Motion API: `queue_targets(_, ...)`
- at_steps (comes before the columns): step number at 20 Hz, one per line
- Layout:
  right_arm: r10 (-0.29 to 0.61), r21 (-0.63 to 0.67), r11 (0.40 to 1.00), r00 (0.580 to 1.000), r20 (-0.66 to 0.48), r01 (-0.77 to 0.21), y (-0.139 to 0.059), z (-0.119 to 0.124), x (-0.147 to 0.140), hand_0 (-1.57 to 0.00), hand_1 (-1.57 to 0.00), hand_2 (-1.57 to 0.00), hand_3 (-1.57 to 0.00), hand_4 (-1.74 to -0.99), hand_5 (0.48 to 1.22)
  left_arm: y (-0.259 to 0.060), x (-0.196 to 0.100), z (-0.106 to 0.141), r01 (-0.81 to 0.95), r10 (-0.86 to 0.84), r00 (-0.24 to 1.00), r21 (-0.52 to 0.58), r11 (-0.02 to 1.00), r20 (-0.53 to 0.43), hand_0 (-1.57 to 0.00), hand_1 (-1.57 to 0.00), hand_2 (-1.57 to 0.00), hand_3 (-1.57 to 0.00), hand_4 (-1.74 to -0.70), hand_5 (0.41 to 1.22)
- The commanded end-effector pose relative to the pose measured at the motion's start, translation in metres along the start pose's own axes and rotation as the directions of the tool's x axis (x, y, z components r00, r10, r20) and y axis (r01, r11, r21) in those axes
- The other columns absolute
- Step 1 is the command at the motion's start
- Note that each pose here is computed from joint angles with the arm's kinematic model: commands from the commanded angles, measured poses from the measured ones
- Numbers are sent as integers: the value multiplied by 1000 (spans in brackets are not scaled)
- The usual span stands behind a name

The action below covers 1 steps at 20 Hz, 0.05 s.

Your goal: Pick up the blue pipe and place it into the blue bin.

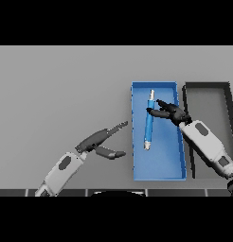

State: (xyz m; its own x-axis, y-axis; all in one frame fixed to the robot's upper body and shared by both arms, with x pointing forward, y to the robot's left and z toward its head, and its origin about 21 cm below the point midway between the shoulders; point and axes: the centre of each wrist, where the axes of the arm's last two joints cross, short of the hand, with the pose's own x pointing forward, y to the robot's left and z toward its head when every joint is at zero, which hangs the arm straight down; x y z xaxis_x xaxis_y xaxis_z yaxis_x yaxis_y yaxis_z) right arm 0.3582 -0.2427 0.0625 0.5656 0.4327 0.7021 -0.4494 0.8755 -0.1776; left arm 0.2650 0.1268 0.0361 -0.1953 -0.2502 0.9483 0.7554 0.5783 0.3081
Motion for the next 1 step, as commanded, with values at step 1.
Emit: queue_targets(1,-4,2,1000,1000,-3,4,-2,0,-2,-9,-8,-7,-6,-1129,677,-1,1,-2,-1,1,1000,1,1000,4,1,1,1,1,-920,468)
